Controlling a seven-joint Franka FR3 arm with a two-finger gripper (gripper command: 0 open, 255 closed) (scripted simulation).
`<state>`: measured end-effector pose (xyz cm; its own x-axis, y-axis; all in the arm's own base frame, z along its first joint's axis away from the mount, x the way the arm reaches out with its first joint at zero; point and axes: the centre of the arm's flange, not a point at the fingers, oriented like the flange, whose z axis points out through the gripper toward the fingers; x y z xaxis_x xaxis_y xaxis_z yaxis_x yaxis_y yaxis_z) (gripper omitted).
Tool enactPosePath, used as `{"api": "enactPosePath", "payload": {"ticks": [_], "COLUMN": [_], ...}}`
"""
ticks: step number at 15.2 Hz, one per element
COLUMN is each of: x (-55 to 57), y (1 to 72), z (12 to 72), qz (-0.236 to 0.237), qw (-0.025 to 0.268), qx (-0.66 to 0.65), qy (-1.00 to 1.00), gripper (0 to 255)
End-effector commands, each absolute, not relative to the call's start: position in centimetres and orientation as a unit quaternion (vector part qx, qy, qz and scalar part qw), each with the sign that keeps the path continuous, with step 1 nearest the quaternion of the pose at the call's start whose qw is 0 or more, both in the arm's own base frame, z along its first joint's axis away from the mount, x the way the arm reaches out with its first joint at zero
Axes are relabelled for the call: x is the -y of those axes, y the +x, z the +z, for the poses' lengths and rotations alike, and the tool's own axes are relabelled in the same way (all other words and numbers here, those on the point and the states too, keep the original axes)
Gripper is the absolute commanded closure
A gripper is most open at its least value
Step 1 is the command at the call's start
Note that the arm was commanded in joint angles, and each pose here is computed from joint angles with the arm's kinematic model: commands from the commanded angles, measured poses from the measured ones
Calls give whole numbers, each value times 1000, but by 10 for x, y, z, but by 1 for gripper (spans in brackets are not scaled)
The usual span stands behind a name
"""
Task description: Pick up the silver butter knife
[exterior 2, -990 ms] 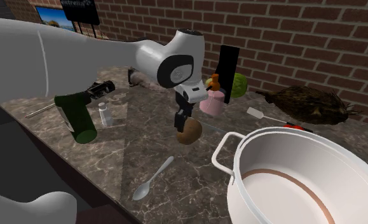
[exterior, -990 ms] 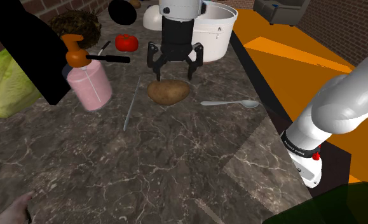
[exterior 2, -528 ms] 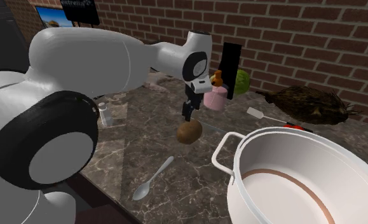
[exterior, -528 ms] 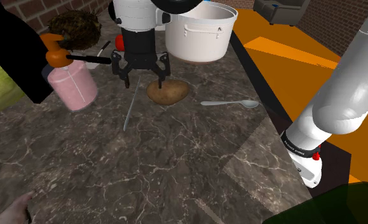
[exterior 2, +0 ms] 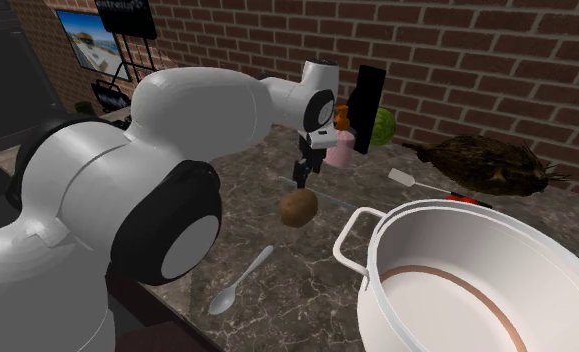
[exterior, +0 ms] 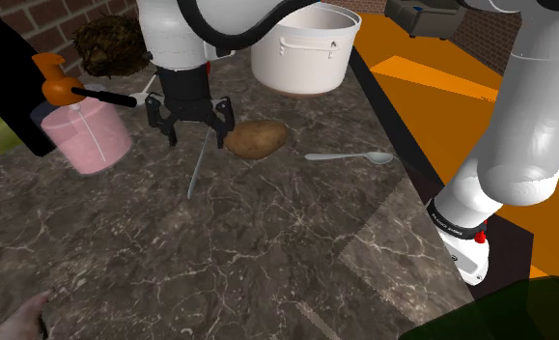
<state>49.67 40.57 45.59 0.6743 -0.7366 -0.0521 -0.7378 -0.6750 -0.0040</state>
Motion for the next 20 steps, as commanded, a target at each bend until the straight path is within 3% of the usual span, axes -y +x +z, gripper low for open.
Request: {"api": "enactPosePath", "payload": {"ticks": [1, 4, 5, 14, 20], "x": [-406, -406, -405, -406, -406], "y": [497, 497, 497, 497, 497], "z": [444, 436, 436, 436, 467], "qz": [23, 23, 23, 23, 23], "qw": [12, 12, 12, 12, 12], "qx": [-403, -403, -403, -403, -403], "qy": [-915, -915, -915, -915, -915], "gripper": [0, 0, 255, 255, 255]}}
